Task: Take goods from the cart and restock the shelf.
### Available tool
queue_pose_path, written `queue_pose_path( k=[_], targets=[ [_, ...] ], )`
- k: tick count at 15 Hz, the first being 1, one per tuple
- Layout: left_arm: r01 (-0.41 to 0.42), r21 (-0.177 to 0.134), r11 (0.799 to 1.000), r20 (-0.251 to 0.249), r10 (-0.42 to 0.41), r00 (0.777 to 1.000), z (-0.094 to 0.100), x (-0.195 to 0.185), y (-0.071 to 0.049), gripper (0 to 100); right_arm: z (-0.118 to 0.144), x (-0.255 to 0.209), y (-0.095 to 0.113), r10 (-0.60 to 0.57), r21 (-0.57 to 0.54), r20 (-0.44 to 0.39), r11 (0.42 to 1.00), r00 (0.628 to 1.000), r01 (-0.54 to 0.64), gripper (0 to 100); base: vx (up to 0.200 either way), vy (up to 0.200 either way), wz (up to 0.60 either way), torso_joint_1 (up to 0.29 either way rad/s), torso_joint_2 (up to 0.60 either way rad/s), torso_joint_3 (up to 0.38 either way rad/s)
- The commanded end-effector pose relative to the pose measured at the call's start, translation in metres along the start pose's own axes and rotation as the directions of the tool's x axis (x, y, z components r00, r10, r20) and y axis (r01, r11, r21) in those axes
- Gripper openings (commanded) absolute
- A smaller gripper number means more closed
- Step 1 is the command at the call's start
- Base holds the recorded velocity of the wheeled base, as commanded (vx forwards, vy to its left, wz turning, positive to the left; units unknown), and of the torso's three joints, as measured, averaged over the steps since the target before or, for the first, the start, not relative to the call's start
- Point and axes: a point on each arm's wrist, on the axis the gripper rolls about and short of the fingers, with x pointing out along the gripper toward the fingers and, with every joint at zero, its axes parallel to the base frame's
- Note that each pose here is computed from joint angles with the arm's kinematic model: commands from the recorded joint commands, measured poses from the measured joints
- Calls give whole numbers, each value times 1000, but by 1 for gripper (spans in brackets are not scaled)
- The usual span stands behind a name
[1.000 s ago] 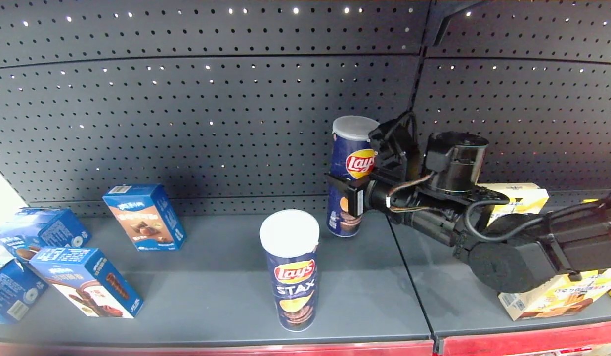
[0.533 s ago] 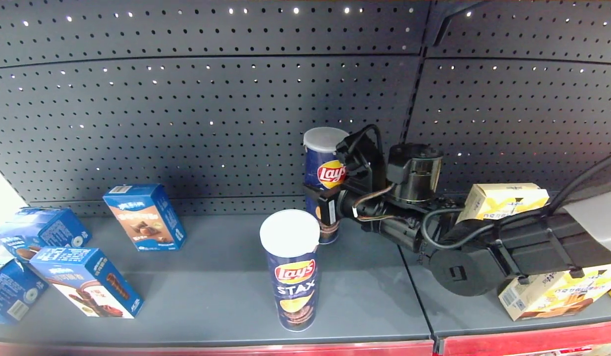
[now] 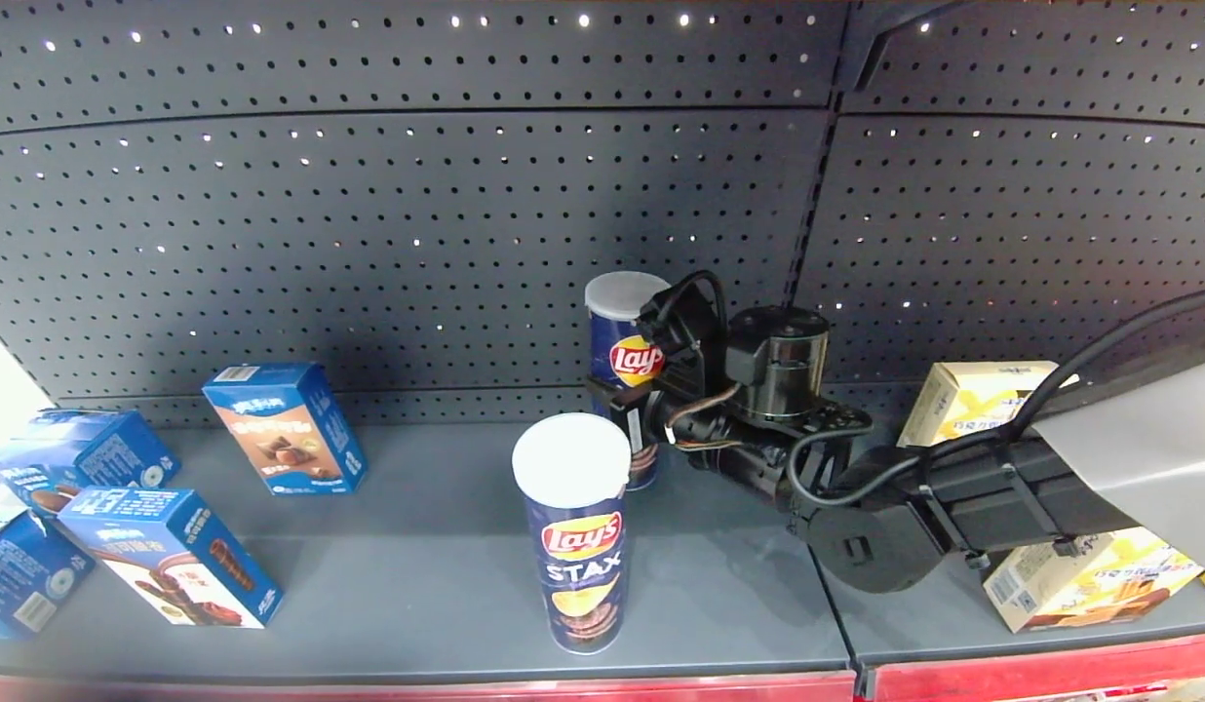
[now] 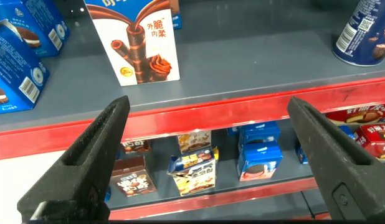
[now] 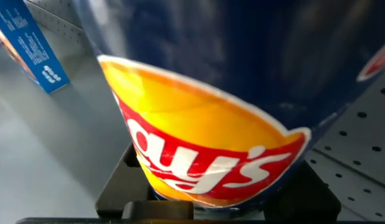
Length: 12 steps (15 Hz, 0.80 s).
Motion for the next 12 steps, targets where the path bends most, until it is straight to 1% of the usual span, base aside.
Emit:
queue_pose_path(
  k=[1,6,12],
  targets=[
    [0,0,1000,-2,0,1000,0,0,0,100,-7,5,1,2,8,-4,1000,1000,-1,0,0,0,0,0,0,0],
    [0,0,1000,-2,0,1000,0,0,0,100,-16,15,1,2,11,-12,1000,1000,-2,0,0,0,0,0,0,0],
    [0,0,1000,-2,0,1000,0,0,0,100,-20,20,0,6,11,-16,1000,1000,-5,0,0,0,0,0,0,0]
  ],
)
